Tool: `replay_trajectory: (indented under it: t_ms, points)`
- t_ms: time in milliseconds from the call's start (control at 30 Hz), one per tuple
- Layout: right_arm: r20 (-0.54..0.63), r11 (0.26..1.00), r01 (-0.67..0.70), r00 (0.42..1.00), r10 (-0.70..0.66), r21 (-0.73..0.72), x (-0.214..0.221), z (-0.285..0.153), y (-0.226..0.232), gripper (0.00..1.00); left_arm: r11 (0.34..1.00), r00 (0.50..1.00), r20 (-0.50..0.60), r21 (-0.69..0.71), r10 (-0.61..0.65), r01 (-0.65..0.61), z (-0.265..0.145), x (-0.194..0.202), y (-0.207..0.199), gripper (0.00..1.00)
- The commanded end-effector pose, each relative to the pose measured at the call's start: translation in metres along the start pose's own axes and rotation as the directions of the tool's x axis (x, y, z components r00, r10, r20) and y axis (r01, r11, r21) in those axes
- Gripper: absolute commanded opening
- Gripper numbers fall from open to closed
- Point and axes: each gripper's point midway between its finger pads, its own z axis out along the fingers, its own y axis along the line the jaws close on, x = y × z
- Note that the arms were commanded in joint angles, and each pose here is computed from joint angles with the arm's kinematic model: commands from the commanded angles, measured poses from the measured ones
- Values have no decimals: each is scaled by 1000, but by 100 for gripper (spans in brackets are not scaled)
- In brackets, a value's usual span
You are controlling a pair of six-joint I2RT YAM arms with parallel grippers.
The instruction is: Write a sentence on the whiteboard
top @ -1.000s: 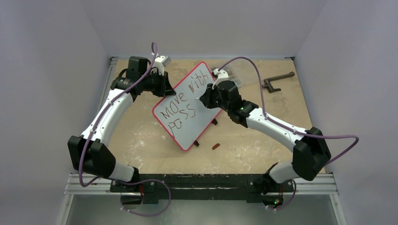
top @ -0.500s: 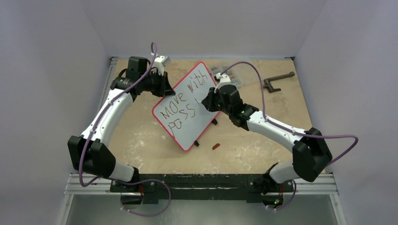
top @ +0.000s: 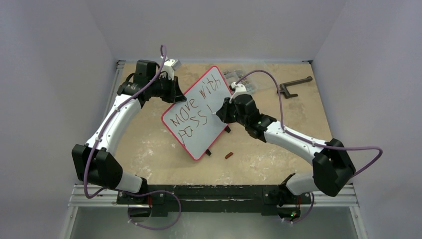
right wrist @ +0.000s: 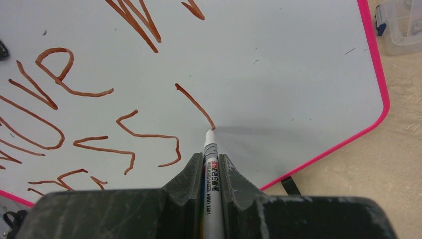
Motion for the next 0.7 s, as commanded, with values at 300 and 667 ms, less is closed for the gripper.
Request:
replay_trajectory:
  t_ms: [300, 667]
  points:
    - [137, 990, -11, 990, 31, -141, -73, -20, 50, 0, 995, 997, 21, -66, 77, -75, -9, -7, 7, 0]
    - [147, 989, -20, 988, 42, -149, -89, -10, 60, 0, 995, 997, 21, -68, 76, -75, -9, -7, 7, 0]
